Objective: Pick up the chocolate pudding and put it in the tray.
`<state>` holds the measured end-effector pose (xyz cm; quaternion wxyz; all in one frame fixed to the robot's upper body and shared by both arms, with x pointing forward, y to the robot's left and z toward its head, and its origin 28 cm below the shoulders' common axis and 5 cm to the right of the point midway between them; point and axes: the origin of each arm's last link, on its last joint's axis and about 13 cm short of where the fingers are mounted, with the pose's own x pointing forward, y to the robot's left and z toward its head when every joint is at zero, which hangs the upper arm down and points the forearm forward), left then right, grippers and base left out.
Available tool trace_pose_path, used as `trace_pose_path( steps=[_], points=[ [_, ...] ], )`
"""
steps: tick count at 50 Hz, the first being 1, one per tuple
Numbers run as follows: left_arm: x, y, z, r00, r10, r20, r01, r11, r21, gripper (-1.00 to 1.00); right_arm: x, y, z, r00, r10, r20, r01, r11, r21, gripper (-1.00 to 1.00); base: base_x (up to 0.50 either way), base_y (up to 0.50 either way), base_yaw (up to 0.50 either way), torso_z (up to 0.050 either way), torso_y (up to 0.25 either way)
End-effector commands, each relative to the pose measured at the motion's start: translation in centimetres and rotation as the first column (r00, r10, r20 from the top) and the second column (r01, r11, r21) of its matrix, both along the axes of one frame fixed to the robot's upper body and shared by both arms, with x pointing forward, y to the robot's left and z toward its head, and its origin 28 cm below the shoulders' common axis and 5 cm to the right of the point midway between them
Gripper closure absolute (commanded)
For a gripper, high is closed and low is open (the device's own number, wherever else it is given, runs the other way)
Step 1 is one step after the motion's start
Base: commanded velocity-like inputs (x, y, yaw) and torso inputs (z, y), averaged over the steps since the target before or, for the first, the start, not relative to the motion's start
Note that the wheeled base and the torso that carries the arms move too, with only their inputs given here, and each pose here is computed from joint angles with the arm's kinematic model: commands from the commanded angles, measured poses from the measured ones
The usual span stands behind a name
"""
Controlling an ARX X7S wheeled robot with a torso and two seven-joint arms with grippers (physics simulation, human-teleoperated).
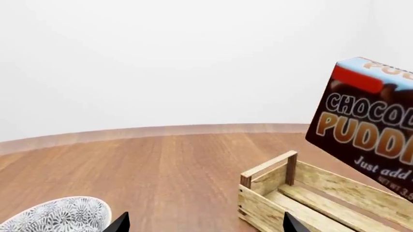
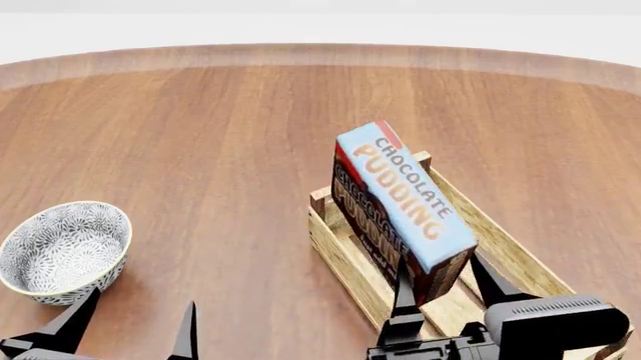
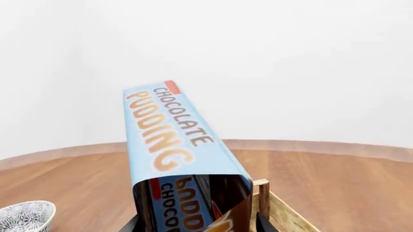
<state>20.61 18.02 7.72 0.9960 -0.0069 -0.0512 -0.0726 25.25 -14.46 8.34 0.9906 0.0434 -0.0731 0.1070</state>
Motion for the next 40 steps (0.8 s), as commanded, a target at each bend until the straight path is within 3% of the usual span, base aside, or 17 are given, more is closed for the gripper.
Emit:
trace_pose_path(
  steps=[1, 25, 40],
  points=[
    [0.0, 0.0, 0.0, 1.000, 0.000, 0.002, 0.000, 1.000, 0.002, -1.00, 0.3, -1.4, 0.1, 0.997, -0.068, 0.022, 0.068, 0.997, -0.019, 1.00, 0.00, 0.00, 0.00, 0.000, 0.000],
    [0.0, -0.1, -0.4, 1.000, -0.003, -0.011, 0.003, 1.000, -0.012, -1.00, 0.7, -3.2, -2.2, 0.987, -0.157, -0.033, 0.156, 0.987, -0.032, 1.00, 0.00, 0.00, 0.00, 0.000, 0.000],
    [0.1, -0.1, -0.5, 1.000, -0.006, -0.015, 0.006, 1.000, -0.009, -1.00, 1.0, -3.7, -3.8, 0.977, -0.207, -0.059, 0.201, 0.974, -0.101, 1.00, 0.00, 0.00, 0.00, 0.000, 0.000]
  ],
)
